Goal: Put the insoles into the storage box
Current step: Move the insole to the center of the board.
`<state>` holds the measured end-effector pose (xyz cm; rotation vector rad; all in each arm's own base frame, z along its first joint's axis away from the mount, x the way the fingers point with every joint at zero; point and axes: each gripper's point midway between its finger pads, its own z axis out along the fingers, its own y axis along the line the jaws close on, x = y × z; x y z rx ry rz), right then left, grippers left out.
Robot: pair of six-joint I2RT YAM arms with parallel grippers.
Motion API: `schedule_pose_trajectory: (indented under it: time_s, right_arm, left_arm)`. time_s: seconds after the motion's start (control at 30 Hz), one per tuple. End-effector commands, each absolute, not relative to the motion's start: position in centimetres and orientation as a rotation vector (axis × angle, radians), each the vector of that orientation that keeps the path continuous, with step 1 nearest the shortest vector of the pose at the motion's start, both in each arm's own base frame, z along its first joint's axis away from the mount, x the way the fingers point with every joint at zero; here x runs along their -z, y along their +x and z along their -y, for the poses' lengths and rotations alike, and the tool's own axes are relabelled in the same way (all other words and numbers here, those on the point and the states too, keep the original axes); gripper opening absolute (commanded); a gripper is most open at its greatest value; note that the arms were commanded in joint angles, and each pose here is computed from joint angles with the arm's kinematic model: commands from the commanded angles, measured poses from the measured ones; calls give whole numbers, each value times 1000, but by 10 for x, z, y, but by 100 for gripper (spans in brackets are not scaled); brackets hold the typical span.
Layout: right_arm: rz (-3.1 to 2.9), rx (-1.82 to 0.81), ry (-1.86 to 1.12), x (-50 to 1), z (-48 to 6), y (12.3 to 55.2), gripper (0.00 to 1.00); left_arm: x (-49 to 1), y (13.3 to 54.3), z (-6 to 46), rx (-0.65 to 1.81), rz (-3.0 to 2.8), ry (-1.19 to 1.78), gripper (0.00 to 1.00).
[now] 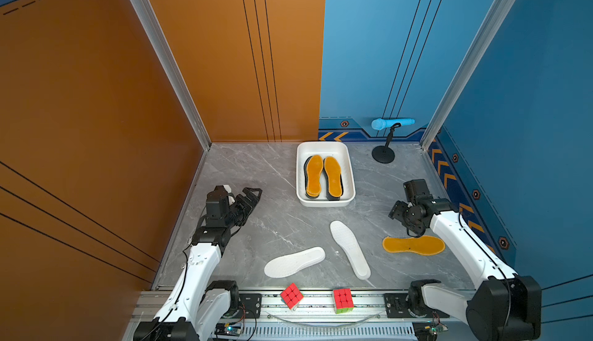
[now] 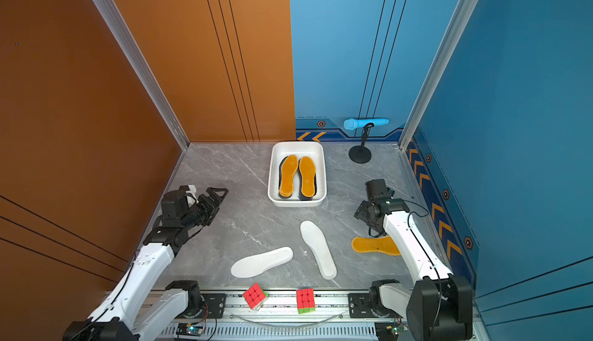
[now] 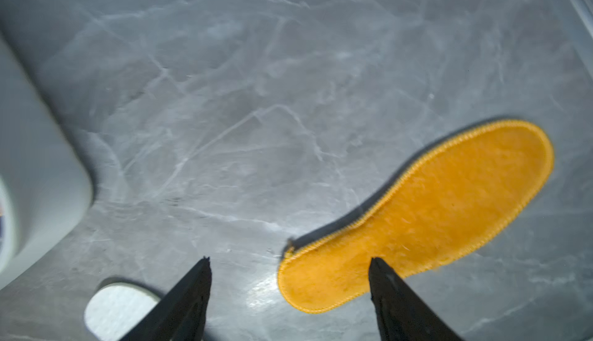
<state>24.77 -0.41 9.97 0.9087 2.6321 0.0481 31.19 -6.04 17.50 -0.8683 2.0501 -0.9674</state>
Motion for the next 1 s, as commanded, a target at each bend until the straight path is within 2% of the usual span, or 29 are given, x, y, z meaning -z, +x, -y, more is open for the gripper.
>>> schedule_pose_trajectory:
  time_s: [0.0,0.2,0.57,0.77,0.97]
  right_arm:
    - [-2643,-96,1082,-82,12,221,78]
    - [-2645,-152,1212,-61,23,211,79]
    - [-2757,-69,1105,-38,37,256,81]
    - [-2837,-28,931,-31,30,292,79]
    - [-2898,-46,603,-31,-9,335,75]
  left_arm:
    - [-195,324,61,966,-1999,-819,98]
    - [-189,330,64,969,-2018,-814,98]
    - [-191,324,56,946,-2010,-823,98]
    - [-194,314,44,927,-1981,-857,98]
    - [-196,305,39,925,-1971,-876,98]
